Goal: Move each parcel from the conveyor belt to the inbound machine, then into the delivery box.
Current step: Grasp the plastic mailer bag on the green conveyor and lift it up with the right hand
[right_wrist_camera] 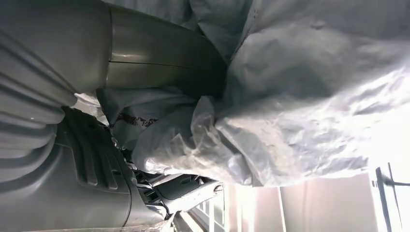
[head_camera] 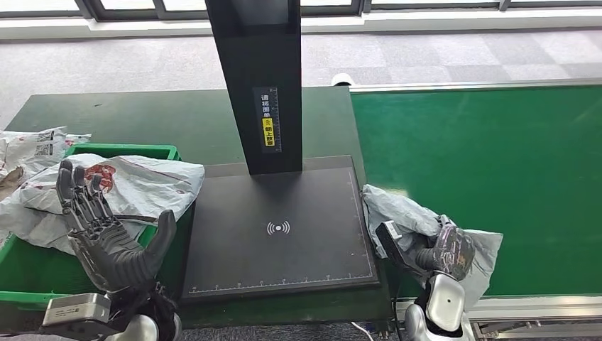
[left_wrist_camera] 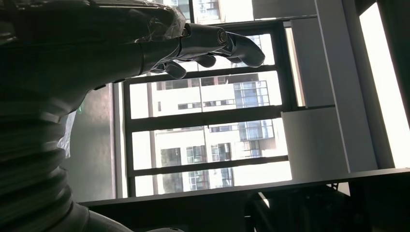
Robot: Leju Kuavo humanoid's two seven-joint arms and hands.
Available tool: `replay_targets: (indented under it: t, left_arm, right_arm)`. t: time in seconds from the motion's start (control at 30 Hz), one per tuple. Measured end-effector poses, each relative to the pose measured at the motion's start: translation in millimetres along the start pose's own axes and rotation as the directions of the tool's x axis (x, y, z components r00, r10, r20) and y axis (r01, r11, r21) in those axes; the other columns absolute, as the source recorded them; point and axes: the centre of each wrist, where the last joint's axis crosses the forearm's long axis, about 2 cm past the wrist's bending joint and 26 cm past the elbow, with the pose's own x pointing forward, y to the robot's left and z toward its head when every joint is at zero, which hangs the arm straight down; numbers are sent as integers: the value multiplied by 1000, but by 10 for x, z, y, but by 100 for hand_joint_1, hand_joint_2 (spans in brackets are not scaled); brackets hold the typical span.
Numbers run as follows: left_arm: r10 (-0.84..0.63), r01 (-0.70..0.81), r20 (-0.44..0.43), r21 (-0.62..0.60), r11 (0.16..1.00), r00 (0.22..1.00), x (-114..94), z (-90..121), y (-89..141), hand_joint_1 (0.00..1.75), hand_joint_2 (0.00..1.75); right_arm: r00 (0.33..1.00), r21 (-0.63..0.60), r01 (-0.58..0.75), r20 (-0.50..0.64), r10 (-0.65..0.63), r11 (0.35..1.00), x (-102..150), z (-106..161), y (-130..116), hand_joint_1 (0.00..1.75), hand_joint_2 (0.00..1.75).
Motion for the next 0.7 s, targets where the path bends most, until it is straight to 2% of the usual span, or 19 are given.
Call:
replay_targets:
  t: [0.2, 0.3, 0.43, 0.53, 0.6, 0.7]
  left_arm:
    - [-9, 9, 4, 2, 1000, 1000, 22, 17, 32, 0, 175]
    - [-17, 17, 4, 7, 1000, 1000, 24, 19, 57, 0, 175]
    - [-23, 23, 5, 12, 1000, 1000, 26, 16, 73, 0, 175]
    - [-24, 24, 6, 13, 1000, 1000, 30, 14, 71, 0, 175]
    - [-23, 23, 7, 14, 1000, 1000, 32, 12, 67, 0, 175]
    - [-22, 22, 6, 16, 1000, 1000, 37, 11, 59, 0, 175]
  right_arm:
    - [998, -158, 38, -42, -45, 987, 43, 65, -211, 175, 175]
    - [997, -253, 60, -27, -69, 966, 48, 83, -366, 175, 175]
    - [994, -381, 105, 49, -93, 919, 49, 71, -550, 175, 175]
    - [985, -472, 149, 152, -86, 869, 79, 35, -671, 175, 175]
    - [974, -510, 170, 217, -65, 843, 114, -4, -743, 175, 175]
    - [967, -535, 187, 248, -58, 824, 152, -40, -816, 175, 175]
